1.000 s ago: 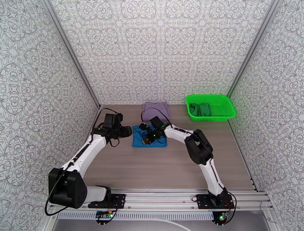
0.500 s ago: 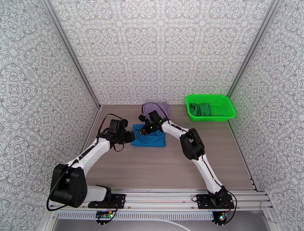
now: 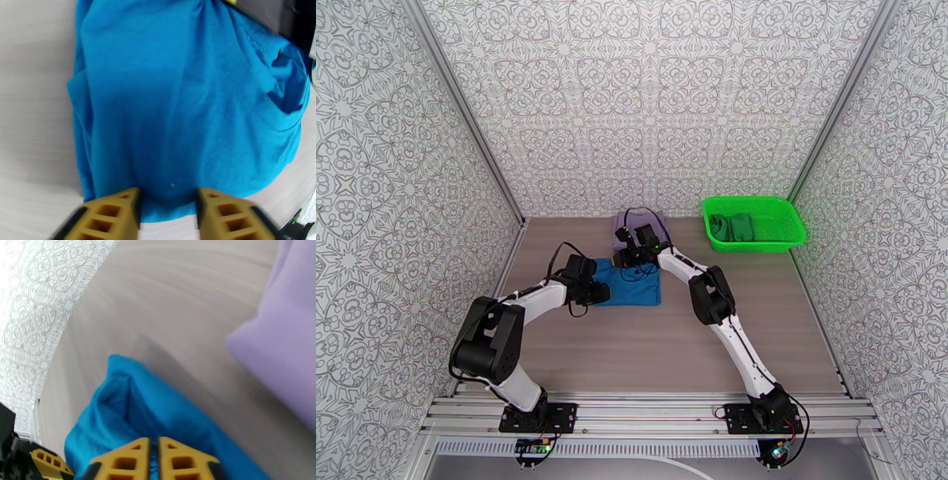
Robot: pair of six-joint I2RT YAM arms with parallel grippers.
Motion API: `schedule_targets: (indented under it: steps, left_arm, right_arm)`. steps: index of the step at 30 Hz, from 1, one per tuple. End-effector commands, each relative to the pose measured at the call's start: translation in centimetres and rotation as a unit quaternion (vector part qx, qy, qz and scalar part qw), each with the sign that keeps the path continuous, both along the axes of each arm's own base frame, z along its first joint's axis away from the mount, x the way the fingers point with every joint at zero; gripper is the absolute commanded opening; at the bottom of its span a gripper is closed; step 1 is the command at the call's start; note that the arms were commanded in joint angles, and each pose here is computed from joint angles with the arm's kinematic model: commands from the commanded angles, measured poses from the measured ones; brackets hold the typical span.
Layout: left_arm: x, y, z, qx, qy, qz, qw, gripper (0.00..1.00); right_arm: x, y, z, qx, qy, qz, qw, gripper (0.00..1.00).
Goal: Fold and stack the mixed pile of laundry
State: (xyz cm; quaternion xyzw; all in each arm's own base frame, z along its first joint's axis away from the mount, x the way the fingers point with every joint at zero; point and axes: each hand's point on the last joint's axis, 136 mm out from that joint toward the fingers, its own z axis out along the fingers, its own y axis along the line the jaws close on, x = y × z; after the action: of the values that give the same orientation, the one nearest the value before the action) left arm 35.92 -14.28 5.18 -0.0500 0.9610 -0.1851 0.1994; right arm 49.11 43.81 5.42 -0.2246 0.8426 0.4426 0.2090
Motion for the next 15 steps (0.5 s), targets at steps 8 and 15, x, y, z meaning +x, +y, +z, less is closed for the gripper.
schedule_targets:
  steps: [8,15]
  left_arm:
    - [2.4,3.3,3.7,0.073,-0.003,0.03,0.997,0.88]
    - [4.5,2.8,0.7,0.051,0.032,0.006,0.998,0.9]
  right_arm:
    - [-4.4,-7.1,15.1,-0.051,-0.146,-0.072,0.985,0.57]
    - [-9.0,-12.7,11.4,-0.159,-0.095,-0.098,0.978,0.57]
